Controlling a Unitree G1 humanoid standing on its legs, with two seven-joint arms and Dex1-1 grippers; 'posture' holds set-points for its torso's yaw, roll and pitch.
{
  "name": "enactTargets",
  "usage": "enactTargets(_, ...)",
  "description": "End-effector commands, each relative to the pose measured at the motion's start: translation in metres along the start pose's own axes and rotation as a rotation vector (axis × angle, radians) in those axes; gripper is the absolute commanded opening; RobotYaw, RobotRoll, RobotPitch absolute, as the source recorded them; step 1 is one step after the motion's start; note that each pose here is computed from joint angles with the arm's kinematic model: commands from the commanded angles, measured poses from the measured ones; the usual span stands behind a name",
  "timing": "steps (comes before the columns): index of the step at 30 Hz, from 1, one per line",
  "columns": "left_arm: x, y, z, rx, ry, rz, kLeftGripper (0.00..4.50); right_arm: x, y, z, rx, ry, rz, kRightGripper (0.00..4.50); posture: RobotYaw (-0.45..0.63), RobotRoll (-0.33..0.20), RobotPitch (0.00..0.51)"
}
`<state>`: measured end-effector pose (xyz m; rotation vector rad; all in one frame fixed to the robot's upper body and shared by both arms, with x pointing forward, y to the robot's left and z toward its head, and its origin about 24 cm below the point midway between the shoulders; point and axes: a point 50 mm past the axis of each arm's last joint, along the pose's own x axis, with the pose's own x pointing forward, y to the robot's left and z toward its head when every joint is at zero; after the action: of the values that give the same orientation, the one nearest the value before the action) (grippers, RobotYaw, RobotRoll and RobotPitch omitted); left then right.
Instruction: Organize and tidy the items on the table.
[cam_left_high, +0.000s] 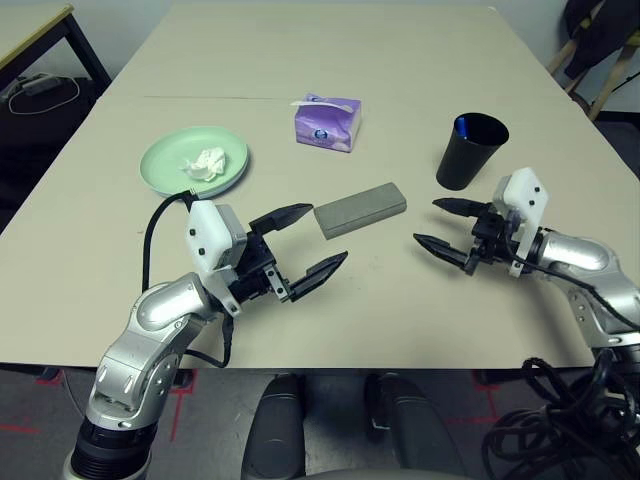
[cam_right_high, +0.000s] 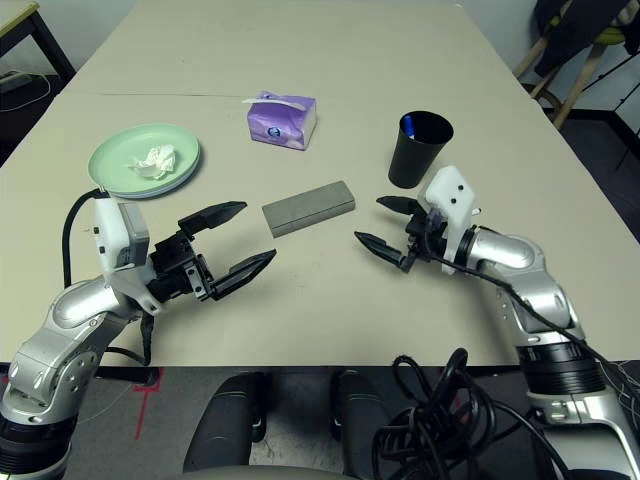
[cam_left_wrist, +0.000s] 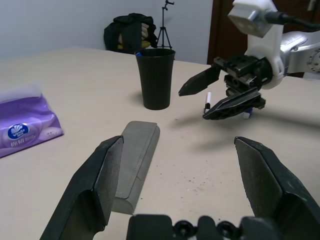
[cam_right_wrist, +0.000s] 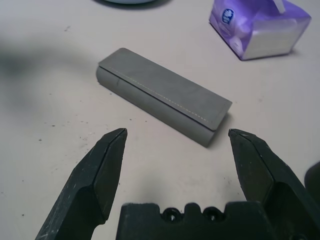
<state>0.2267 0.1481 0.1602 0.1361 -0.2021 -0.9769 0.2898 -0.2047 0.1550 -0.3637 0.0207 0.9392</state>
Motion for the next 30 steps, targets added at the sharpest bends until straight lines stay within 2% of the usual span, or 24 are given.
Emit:
enactTargets(1, 0.001, -0.002, -0.005, 0.001, 0.006, -0.008, 4.48, -0.009, -0.007, 0.012, -0.046, 0.013, 0.007, 4.5, 0.1, 0.0, 0.125)
enactTargets(5, 0.005, 0.0, -0.003, 0.014, -0.015, 0.001, 4.48, -0.016, -0.016, 0.024, -0.1, 0.045, 0.01, 4.5, 0.09, 0.0, 0.127)
enactTargets(14, 0.013, 0.004, 0.003, 0.012, -0.057, 0.016, 4.48, -0.036, -0.034, 0.027, -0.173, 0.378, 0.106, 4.5, 0.09, 0.0, 0.126)
enactTargets(23, 0.016, 0.008, 0.004, -0.002, -0.071, 0.037, 4.48, -0.043, -0.04, 0.034, -0.176, 0.574, 0.18, 4.5, 0.09, 0.0, 0.126)
enactTargets(26, 0.017, 0.008, 0.004, -0.001, -0.068, 0.035, 4.48, -0.05, -0.042, 0.033, -0.151, 0.711, 0.215, 4.5, 0.09, 0.0, 0.129)
enactTargets(30, 0.017, 0.009, 0.003, -0.005, -0.064, 0.038, 4.48, -0.057, -0.043, 0.033, -0.176, 0.794, 0.263, 4.5, 0.08, 0.0, 0.133)
